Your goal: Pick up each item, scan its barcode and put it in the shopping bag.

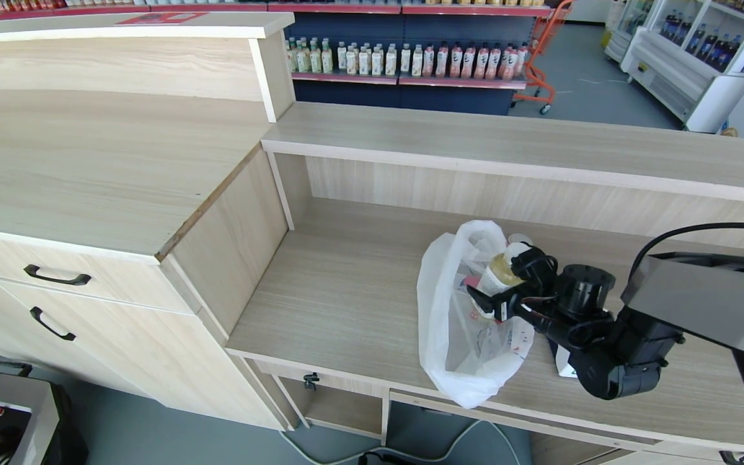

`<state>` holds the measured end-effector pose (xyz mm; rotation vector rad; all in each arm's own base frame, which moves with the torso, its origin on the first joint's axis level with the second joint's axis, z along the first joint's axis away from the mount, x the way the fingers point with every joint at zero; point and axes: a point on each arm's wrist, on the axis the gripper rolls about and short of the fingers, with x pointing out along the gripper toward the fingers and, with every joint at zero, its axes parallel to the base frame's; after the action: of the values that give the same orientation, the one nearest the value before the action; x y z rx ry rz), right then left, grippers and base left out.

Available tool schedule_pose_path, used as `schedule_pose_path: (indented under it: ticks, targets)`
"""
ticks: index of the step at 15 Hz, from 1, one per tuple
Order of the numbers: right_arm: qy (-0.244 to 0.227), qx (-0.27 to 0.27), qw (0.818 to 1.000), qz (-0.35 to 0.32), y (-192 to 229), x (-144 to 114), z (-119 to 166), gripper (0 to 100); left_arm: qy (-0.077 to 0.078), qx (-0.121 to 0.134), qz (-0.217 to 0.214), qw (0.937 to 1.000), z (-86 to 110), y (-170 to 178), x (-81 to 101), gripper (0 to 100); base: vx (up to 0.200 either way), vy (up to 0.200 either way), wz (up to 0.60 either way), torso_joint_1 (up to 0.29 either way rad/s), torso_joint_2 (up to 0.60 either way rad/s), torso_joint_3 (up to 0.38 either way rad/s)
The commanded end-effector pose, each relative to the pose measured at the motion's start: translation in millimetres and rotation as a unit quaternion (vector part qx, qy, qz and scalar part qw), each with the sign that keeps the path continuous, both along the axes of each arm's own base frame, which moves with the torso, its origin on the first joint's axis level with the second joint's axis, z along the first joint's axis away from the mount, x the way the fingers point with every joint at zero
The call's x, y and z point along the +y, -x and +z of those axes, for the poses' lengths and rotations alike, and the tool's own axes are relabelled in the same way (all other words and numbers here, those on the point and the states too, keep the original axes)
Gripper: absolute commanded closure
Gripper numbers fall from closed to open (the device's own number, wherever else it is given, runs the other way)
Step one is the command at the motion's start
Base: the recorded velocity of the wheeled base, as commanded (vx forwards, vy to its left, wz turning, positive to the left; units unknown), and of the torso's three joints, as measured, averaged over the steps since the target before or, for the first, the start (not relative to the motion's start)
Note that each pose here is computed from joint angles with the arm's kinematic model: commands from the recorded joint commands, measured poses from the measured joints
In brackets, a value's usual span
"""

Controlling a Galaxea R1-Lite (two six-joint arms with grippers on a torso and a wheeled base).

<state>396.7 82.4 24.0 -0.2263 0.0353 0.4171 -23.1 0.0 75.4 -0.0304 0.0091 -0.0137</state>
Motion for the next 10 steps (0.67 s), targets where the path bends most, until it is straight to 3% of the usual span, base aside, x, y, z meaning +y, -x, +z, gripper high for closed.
schedule_pose_path:
  ticks: [1,4,5,6,7,10]
  targets:
    - [0.0,-0.013,1.0,-0.001,2.1,-0.3,14.5,0,0.0,-0.001,0.0,1.0,0.1,0.0,0.0,0,0.0,0.0,0.0,0.0,0.0,0.0]
    - [0.003,-0.016,1.0,-0.002,49.0,-9.5,79.7,0,0.0,-0.001,0.0,1.0,0.1,0.0,0.0,0,0.0,0.0,0.0,0.0,0.0,0.0]
    - [0.004,-0.012,1.0,-0.002,61.9,-12.0,89.9,0,0.0,-0.001,0.0,1.0,0.1,0.0,0.0,0,0.0,0.0,0.0,0.0,0.0,0.0]
    - [0.012,-0.04,0.999,-0.009,106.9,-25.0,131.6,0,0.0,0.0,0.0,1.0,-0.1,0.0,0.0,0,0.0,0.0,0.0,0.0,0.0,0.0]
    - [0.016,-0.064,0.997,-0.026,127.1,-37.3,153.5,0,0.0,-0.001,0.0,1.0,0.1,0.0,0.0,0,0.0,0.0,0.0,0.0,0.0,0.0]
    - [0.07,-0.098,0.988,-0.095,173.1,-75.4,187.8,0,0.0,0.0,0.0,1.0,-0.1,0.0,0.0,0,0.0,0.0,0.0,0.0,0.0,0.0]
